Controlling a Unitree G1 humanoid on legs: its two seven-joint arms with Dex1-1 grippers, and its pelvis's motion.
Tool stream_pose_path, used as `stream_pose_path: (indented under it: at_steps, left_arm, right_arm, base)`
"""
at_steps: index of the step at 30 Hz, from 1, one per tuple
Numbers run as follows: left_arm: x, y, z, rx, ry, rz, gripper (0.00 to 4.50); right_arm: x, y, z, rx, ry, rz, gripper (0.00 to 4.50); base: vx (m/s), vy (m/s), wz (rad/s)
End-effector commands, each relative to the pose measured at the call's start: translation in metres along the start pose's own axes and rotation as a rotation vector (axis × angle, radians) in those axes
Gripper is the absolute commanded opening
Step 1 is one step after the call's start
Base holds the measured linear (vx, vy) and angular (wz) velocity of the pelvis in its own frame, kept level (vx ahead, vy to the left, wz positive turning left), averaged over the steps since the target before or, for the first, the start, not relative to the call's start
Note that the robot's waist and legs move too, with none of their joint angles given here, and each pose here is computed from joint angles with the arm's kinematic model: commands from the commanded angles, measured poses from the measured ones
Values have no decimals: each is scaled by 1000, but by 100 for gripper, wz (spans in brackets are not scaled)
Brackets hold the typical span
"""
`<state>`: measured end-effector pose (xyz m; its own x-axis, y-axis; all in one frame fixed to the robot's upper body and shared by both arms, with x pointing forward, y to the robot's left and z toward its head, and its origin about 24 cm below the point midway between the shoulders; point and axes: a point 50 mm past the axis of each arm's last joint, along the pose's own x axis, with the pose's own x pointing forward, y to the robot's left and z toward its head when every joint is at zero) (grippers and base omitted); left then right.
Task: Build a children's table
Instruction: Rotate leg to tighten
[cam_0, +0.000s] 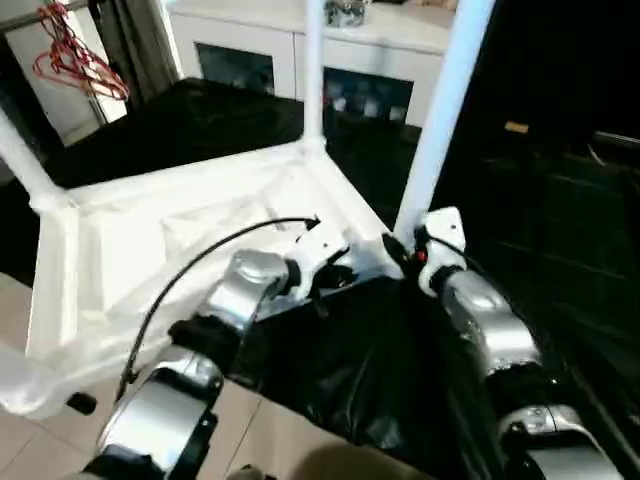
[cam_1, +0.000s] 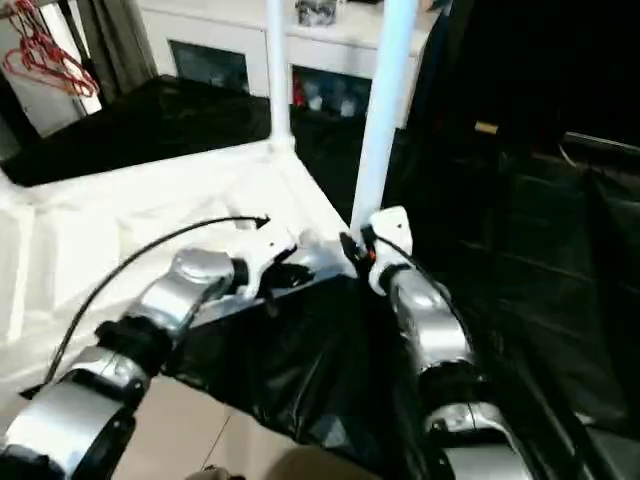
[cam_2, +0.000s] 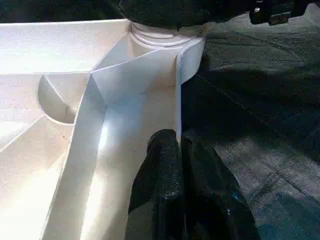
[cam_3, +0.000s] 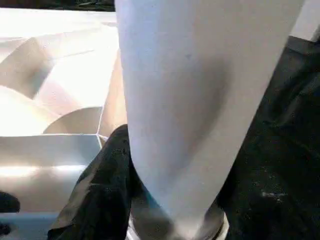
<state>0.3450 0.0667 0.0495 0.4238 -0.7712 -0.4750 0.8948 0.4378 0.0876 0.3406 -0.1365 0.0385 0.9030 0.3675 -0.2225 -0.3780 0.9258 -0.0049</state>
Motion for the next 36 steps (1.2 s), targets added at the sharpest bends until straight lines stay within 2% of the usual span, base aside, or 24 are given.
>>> stream_pose_path:
  at_steps: [1,5,6,9,11,13,18,28,32,36]
  left_arm:
    - [10,-4,31,60,-94,4,0]
    - [6,-7,32,82,-121,-63,0]
    - [4,-8,30,89,-128,-85,0]
    - [-2,-9,25,103,-136,-130,0]
    - [-4,-10,23,105,-140,-146,0]
    - [-11,-11,18,112,-149,-194,0]
    - [-20,-8,11,119,-136,-226,0]
    - [-38,-8,2,130,-125,-310,0]
    - [-43,-7,-2,132,-108,-330,0]
    - [-47,-7,-6,132,-94,-347,0]
  right_arm:
    - [6,37,-20,31,86,167,266]
    - [5,34,-17,18,76,180,302]
    - [4,29,-17,-3,71,169,315]
    - [1,14,-16,-60,79,155,321]
    - [-1,10,-15,-71,75,167,321]
    - [-6,-1,-10,-87,58,203,321]
    - [-18,-13,-2,-153,42,334,321]
    - [-47,-16,6,-174,13,666,321]
    - [-53,-15,6,-176,12,738,321]
    - [-56,-14,5,-165,23,778,286]
  base:
    - [0,0,0]
    - [0,0,0]
    - [0,0,0]
    - [0,0,0]
    - [0,0,0]
    - [0,0,0]
    - [0,0,0]
    - [0,0,0]
    - [0,0,0]
    - [0,0,0]
